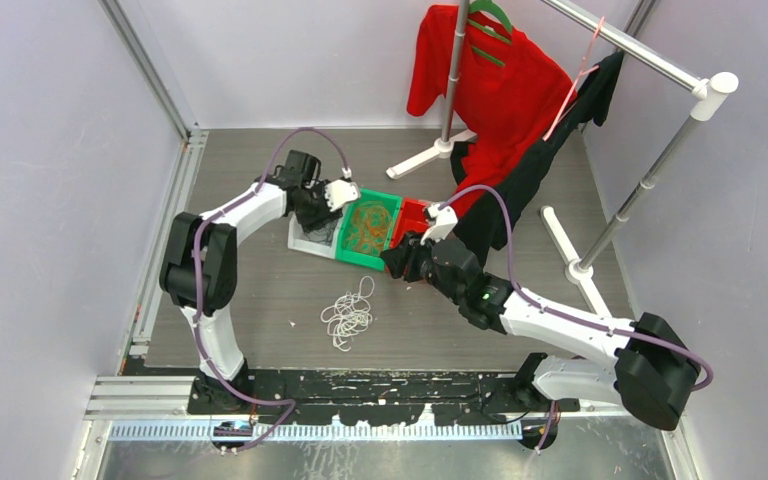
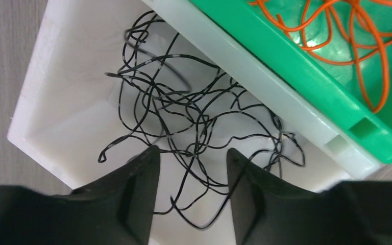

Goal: Untangle the cables
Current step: Place the cable in the bin, then untie the cable.

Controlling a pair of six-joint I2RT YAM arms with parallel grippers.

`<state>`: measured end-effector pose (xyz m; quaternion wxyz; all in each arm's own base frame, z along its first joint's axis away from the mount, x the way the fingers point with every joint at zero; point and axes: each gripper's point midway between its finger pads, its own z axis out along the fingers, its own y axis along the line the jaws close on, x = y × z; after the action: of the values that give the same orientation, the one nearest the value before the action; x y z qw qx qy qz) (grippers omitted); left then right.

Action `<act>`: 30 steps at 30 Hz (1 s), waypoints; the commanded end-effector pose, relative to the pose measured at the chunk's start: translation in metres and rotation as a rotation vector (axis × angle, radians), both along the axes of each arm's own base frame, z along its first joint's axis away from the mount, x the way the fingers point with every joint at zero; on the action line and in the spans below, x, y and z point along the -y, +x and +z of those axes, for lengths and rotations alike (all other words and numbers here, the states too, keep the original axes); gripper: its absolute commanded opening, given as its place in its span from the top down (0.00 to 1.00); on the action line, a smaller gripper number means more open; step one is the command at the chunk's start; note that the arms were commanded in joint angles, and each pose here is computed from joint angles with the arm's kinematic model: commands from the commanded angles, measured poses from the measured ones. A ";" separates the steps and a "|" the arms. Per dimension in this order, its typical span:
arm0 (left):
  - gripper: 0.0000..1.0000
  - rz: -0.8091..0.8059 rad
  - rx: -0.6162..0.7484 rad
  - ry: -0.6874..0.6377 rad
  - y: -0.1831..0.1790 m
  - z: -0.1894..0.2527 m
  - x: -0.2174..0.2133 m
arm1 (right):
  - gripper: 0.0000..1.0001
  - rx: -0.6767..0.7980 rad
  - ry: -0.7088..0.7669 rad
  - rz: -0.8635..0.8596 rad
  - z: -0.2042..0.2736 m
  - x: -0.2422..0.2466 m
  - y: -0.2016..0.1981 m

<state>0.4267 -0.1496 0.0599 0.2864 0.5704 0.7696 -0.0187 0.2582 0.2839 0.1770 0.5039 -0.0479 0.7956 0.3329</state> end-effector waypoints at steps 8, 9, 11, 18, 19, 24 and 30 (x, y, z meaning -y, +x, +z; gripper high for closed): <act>0.01 0.034 -0.050 -0.153 -0.029 0.120 0.008 | 0.46 0.037 -0.005 0.019 0.035 0.008 -0.006; 0.01 0.039 -0.069 -0.162 -0.035 0.127 0.008 | 0.44 0.031 -0.016 0.019 0.035 0.010 -0.008; 0.01 0.054 -0.098 -0.183 -0.046 0.141 0.009 | 0.41 0.011 -0.036 0.029 0.033 0.014 -0.013; 0.01 0.195 -0.147 -0.270 -0.084 0.186 0.004 | 0.26 -0.163 -0.132 0.108 0.003 0.026 -0.048; 0.01 0.213 -0.154 -0.277 -0.091 0.188 0.002 | 0.26 -0.180 -0.138 0.115 -0.002 0.029 -0.052; 0.00 0.207 -0.230 -0.304 -0.136 0.170 -0.002 | 0.33 -0.193 -0.074 0.133 -0.024 0.019 -0.054; 0.02 0.145 -0.284 -0.322 -0.181 0.153 -0.006 | 0.40 -0.224 -0.003 0.173 -0.065 -0.015 -0.042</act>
<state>0.2728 -0.1400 0.2131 0.2685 0.4463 0.8378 -0.1634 0.2033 0.2690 0.1083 0.3661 -0.0958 0.8703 0.3153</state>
